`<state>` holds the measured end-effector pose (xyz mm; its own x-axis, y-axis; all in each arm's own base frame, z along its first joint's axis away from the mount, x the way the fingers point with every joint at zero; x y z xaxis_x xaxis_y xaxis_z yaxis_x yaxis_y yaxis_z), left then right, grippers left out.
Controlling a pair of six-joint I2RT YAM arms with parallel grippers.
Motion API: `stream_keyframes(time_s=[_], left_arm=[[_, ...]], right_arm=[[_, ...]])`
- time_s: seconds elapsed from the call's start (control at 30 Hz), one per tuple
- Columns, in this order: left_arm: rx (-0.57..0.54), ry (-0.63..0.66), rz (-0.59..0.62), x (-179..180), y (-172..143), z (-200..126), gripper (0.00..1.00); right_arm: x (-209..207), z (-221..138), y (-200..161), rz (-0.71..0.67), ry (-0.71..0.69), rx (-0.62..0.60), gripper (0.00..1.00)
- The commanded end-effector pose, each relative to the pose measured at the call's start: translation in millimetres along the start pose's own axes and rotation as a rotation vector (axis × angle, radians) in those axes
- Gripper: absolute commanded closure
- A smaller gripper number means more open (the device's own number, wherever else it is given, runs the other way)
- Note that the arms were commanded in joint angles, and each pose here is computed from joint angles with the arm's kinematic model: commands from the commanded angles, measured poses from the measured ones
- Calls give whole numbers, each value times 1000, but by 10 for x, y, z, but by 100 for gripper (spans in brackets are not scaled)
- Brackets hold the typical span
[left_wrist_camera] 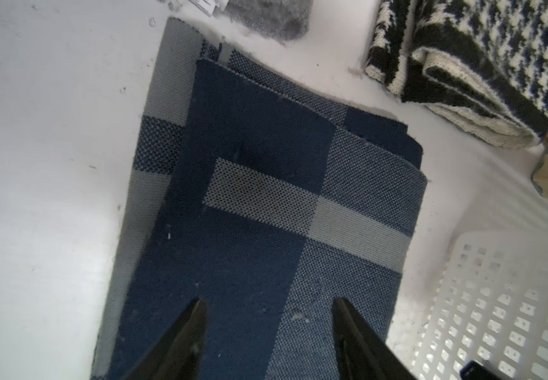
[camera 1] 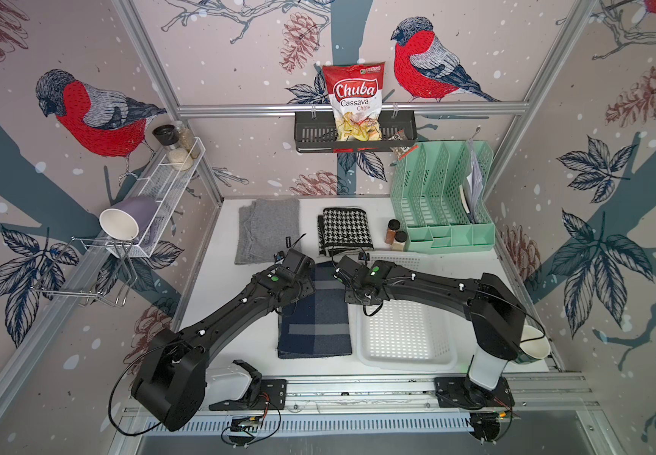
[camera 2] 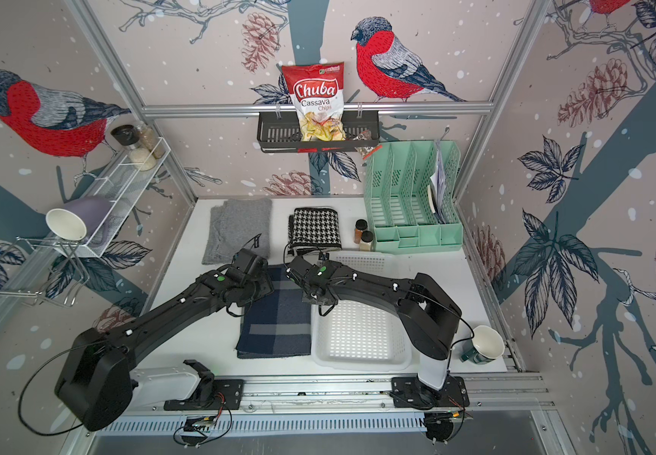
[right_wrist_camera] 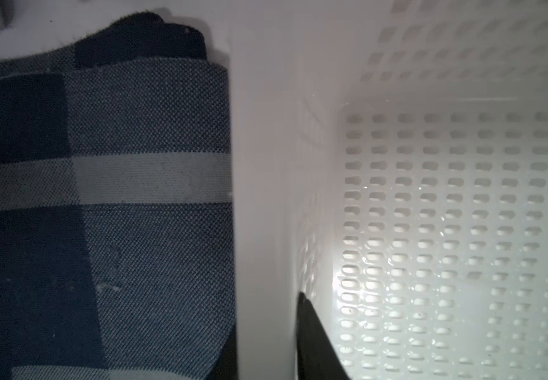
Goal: Put the folded scarf in the basket
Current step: Adjust the basket at the center of the board.
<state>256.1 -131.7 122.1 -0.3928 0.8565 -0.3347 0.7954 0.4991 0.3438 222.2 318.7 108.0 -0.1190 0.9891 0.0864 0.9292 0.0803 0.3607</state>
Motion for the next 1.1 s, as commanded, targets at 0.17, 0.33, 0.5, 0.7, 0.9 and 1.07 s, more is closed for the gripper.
stream_keyframes(time_s=[0.17,0.33,0.5,0.7,0.9,1.07], left_arm=[[-12,17,-4,23,17,-47,35],[-23,1,-13,-13,46,-86,35],[-31,-2,-22,-13,62,-112,35],[-20,2,-34,6,33,-105,36],[-30,-24,-49,-21,39,-181,36],[-34,-37,-52,-50,55,-224,36]], right_arm=[[44,-56,77,106,27,13,96],[-3,-154,145,167,3,4,100],[-103,-371,300,302,3,-28,100],[-223,-640,622,478,4,-60,100],[-582,-713,850,733,-1,-27,100],[-970,-898,1100,920,-27,-82,100]])
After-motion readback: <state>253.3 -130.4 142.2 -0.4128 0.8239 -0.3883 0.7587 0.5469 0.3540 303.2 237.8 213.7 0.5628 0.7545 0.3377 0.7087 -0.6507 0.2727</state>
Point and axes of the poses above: each gripper's point midway between its finger pads, its own z axis out along the fingers, its own x axis along the line the jaws close on, y = z × x, the point moved 3 cm from there along -z, back along the fingers, and after that the axes turned 5 degrees about -z, right-handed, at the moved point
